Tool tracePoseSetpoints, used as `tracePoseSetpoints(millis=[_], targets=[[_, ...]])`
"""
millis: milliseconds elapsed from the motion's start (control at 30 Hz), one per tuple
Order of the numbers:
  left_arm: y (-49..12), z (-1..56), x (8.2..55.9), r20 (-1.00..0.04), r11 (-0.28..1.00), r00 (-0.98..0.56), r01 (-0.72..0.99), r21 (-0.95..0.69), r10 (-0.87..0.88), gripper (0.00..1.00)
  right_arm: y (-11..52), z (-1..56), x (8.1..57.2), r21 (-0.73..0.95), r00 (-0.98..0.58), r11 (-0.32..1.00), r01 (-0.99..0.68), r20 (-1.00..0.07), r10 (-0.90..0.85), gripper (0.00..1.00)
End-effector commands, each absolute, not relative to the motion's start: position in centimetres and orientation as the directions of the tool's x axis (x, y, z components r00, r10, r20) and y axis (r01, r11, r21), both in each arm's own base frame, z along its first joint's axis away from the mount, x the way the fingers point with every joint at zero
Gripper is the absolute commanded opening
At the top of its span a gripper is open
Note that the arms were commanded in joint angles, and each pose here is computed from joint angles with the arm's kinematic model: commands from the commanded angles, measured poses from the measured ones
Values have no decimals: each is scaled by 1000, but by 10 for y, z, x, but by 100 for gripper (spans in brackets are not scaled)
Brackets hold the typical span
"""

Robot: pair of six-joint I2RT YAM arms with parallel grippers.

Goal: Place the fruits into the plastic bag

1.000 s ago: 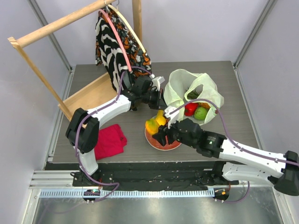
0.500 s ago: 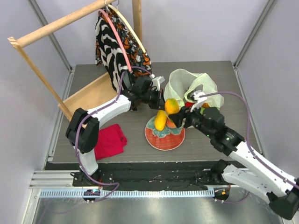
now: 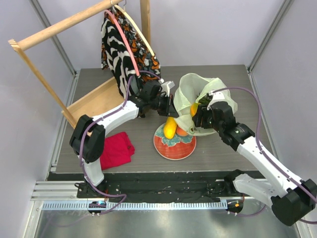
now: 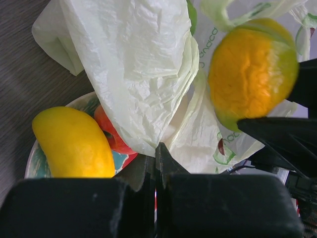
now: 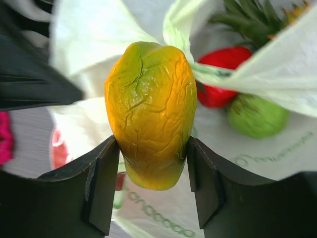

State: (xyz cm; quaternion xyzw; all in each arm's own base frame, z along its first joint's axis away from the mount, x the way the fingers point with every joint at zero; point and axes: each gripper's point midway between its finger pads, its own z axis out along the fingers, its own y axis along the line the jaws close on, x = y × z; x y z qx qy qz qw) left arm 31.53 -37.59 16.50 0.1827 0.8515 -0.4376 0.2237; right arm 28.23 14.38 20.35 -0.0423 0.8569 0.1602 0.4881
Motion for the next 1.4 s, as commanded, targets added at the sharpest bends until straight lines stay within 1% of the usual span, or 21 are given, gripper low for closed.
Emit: tracePoseSetpoints(millis=[0,167,267,300,433,567,667,833,967,1033,1167,1267,1300,1333,1367], targets=[[-378,200,316,-604,504,-792,560,-658,91,0,111,209,289,118,-530,988,-95,-846,50,1],[-378,200,315,-603,505,-792,559,-657,92,0,92,194,294,51,-573,998,-21,-819,30,1],[-378,199,316,-602,505,-793,558,-658,92,0,81,184,299,8,-614,1000,12,-789,14,1],[-378,199,316,-602,506,-793,558,-658,93,0,77,175,300,-22,-644,999,25,-765,0,1],[-378,198,316,-603,507,-792,559,-656,93,0,54,173,311,-82,-669,993,88,-743,-2,1],[-377,200,316,-606,510,-790,561,-652,93,0,29,177,320,-112,-661,979,168,-750,28,1],[-377,201,316,-608,509,-788,563,-651,93,0,35,172,324,-92,-667,984,151,-744,33,1],[-377,199,316,-604,511,-791,559,-653,94,0,69,141,326,43,-722,998,52,-689,67,1],[-377,196,317,-601,513,-794,557,-653,97,0,89,121,324,147,-737,989,28,-665,120,3],[-378,197,317,-601,513,-794,557,-653,96,0,91,111,323,154,-756,988,26,-643,120,5],[-378,197,317,-601,514,-793,556,-653,95,0,82,92,318,91,-794,994,64,-599,106,7],[-378,196,317,-601,513,-794,557,-653,97,0,82,92,319,89,-793,994,59,-601,101,18],[-378,196,317,-600,514,-794,556,-653,98,0,82,94,320,91,-787,994,59,-608,103,26],[-378,196,317,-600,514,-794,556,-653,98,0,82,95,321,92,-784,994,58,-612,102,31],[-378,195,317,-599,515,-795,556,-652,100,0,82,98,322,97,-777,994,57,-620,105,41]])
